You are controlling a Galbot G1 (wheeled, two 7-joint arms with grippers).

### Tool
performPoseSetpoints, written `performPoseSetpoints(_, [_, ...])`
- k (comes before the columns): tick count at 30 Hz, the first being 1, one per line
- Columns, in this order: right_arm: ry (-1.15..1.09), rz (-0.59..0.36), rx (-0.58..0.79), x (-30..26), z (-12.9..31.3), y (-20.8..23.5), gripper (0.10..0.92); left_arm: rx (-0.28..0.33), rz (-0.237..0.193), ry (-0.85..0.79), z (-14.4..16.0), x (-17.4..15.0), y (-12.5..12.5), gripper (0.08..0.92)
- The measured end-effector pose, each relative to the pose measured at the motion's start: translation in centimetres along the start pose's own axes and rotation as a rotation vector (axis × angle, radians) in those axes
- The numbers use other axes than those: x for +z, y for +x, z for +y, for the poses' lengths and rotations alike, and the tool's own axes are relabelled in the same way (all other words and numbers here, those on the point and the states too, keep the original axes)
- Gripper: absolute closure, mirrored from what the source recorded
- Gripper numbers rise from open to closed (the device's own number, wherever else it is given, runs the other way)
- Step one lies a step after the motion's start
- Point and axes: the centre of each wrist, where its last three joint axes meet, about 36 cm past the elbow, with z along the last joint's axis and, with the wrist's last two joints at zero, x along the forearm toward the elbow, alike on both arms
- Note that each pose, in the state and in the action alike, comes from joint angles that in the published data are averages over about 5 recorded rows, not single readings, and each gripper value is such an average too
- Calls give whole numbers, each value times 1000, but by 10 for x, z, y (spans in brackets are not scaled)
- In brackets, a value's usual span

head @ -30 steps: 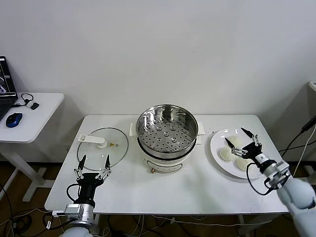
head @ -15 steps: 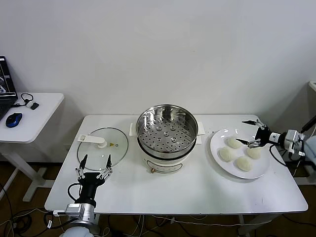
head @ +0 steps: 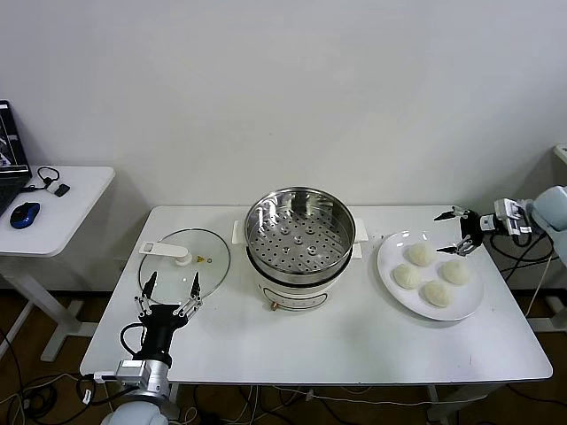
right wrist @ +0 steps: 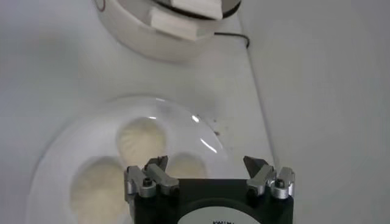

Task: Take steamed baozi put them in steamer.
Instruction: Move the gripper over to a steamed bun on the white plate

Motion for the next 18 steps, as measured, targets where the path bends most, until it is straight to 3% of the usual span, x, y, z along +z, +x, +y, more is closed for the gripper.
performPoseSetpoints(18, [72,198,-171,-25,-40,-48,200,38,34,-12,-4,1,-6,177])
